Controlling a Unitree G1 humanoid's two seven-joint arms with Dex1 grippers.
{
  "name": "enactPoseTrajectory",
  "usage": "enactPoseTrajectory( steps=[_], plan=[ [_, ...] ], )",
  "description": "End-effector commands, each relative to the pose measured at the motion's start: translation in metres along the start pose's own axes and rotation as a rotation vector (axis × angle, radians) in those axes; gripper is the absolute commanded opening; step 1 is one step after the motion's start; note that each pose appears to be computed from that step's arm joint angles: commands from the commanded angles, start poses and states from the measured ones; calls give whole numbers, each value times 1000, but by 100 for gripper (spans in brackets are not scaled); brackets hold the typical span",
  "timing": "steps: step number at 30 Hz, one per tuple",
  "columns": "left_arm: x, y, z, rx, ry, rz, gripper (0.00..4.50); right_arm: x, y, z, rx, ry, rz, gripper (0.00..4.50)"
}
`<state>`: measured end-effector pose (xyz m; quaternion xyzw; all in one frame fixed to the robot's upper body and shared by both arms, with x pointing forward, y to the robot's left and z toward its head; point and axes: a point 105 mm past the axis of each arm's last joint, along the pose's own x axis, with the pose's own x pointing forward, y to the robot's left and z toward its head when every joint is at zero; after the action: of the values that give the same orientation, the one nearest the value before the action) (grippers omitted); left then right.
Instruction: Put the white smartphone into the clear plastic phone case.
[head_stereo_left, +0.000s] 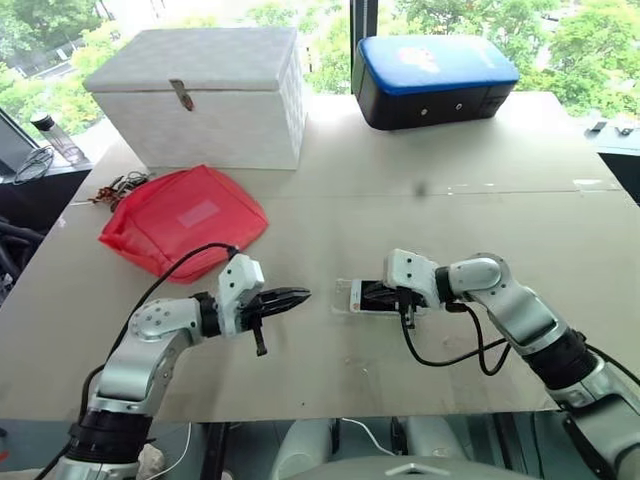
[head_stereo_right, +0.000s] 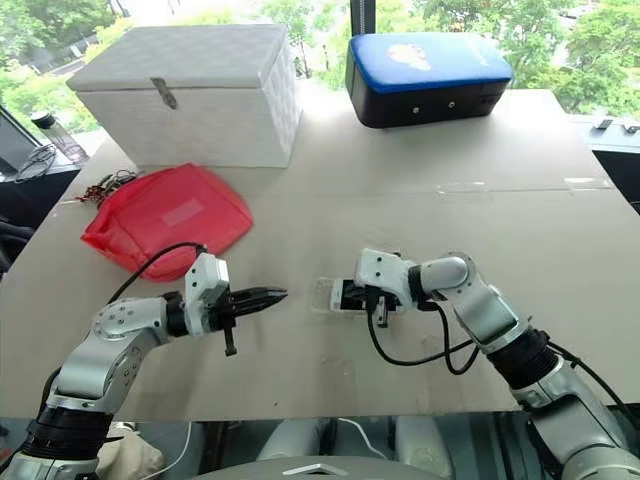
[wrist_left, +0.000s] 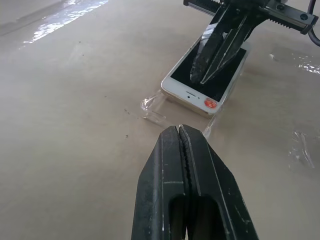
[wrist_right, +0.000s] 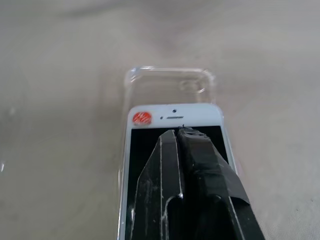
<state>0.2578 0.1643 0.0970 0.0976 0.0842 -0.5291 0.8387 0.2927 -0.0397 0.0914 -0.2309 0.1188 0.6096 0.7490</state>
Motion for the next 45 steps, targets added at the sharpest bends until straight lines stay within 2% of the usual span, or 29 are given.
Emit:
enactPoseTrajectory(
  steps=[1, 7, 13, 19, 24, 28, 34, 38, 45],
  plan=[
    [-7, 3, 6, 24, -23, 15, 0, -8, -10, 15, 23, -43, -45, 2],
    [-9, 2, 4, 21, -21, 18, 0, -7, -13, 28, -39, 5, -29, 2],
    [-9, 2, 2, 19, -21, 24, 0, 1, -24, 9, -83, 123, -45, 2],
    [-11, 1, 1, 17, -19, 30, 0, 4, -24, 12, -103, 134, -12, 2],
    [-11, 0, 0, 16, -22, 37, 0, 3, -25, 25, -138, 97, -2, 2],
    [-11, -1, -1, 14, -24, 43, 0, -1, -30, 53, -139, -33, -48, 2],
    [-12, -2, -2, 11, -24, 47, 0, -13, -15, 69, -140, -111, 4, 2],
    [-11, -2, -2, 11, -26, 46, 0, -13, 2, 46, -117, -31, 82, 2],
    [-11, -2, -3, 11, -26, 50, 0, -3, 9, 6, -90, 98, 123, 2]
  ],
)
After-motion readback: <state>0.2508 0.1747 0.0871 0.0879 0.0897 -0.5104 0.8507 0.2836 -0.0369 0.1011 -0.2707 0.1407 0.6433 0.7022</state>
